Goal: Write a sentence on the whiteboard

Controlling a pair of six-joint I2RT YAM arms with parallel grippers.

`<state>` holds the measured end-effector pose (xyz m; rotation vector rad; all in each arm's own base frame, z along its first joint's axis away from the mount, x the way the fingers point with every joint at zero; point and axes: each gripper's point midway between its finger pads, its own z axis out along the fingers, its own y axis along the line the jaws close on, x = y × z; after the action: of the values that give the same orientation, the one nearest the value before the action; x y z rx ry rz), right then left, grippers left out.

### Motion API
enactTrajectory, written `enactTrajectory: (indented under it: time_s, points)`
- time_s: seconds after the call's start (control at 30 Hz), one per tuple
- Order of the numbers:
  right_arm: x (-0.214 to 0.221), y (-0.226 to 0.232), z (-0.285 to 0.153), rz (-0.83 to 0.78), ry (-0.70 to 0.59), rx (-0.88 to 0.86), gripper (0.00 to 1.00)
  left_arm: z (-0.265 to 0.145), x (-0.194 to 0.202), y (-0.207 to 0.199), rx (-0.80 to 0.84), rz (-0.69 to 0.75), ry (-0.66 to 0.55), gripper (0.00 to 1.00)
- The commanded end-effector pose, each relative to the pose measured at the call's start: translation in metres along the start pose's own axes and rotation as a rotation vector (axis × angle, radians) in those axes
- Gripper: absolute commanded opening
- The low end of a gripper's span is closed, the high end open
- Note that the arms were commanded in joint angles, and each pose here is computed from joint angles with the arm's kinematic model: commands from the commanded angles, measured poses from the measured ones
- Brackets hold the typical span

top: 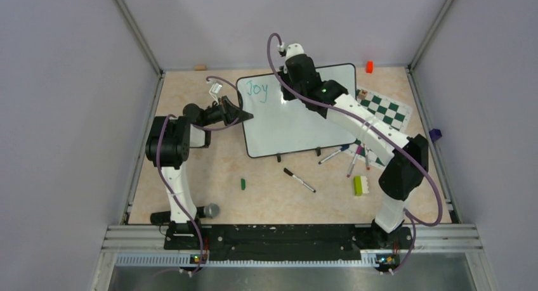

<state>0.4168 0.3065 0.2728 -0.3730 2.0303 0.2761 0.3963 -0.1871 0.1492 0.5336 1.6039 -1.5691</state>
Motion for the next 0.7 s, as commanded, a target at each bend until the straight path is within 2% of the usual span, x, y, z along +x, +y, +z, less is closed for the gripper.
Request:
enactTrajectory:
  time_s: [0.0,0.67]
  points:
    - [-0.031,-0.008,-0.003,0.01,-0.077,0.04,0.0,0.001,0.035,-0.018,0.137,0.181,0.148,0.0]
    - [-0.022,-0.008,0.009,-0.008,-0.046,0.047,0.0,0.002,0.035,-0.018,0.138,0.181,0.149,0.0]
